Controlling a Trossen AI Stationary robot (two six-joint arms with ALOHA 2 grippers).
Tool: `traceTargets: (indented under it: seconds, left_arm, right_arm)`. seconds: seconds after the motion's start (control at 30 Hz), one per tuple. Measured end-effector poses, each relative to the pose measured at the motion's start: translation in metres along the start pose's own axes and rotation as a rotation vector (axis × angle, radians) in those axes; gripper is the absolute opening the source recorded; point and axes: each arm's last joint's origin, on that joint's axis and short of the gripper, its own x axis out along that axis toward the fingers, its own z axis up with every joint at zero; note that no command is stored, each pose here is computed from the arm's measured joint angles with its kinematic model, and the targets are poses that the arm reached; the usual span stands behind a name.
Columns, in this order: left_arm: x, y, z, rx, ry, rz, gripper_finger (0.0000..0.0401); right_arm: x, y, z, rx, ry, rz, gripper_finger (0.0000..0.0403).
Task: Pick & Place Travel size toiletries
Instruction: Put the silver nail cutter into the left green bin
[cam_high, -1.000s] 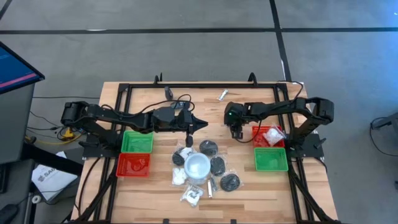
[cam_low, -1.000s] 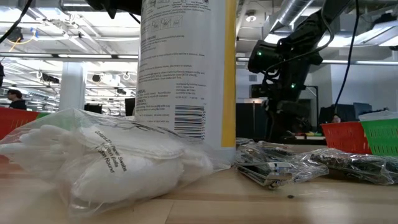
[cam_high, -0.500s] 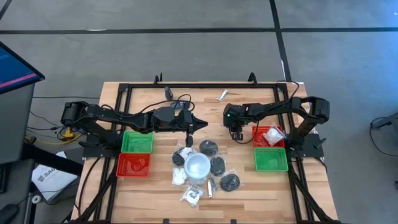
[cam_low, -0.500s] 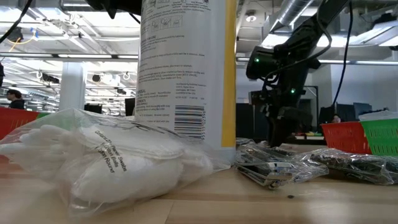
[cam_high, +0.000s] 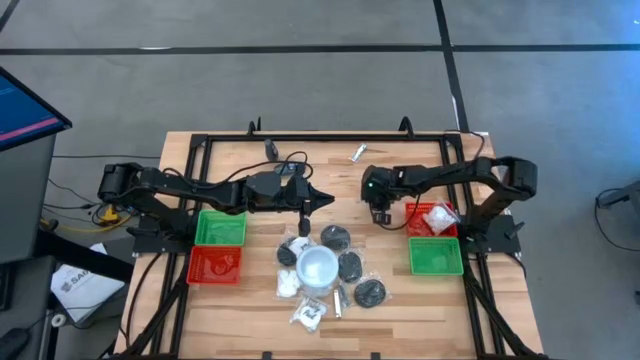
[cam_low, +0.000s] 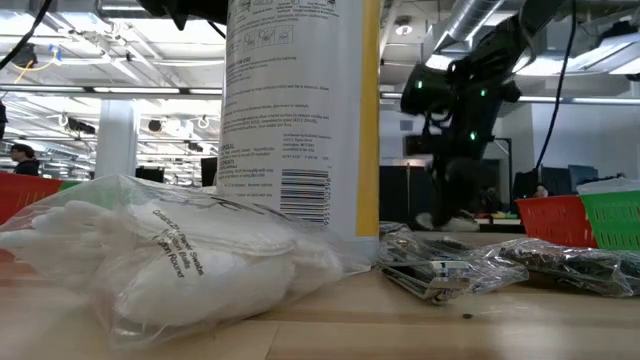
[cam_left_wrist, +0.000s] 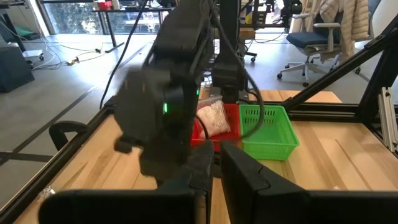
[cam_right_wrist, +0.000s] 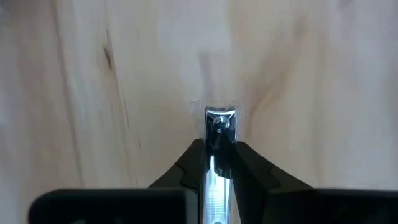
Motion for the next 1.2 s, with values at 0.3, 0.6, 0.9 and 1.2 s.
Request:
traceTargets:
  seconds: [0.3,0.6,0.9,1.2]
  left_arm:
    - [0.000,0.000,0.000,0.000,0.000,0.001,0.0021]
    - [0.000,0.000,0.000,0.000,-0.001,0.001,0.0021]
    - [0.000,0.000,0.001,-0.004,-0.010,0.001,0.0032]
    - [0.000,0.001,0.002,-0.006,-0.017,0.036,0.0111]
  right_arm:
    - [-0.048,0.004,0.009,0.053,-0.205,-0.018,0.0043]
    - [-0.099,0.021,0.023,0.023,-0.536,0.022,0.0043]
    - [-0.127,0.034,0.032,0.006,-0.758,0.054,0.0043]
    - [-0.135,0.036,0.039,0.005,-0.867,0.055,0.0043]
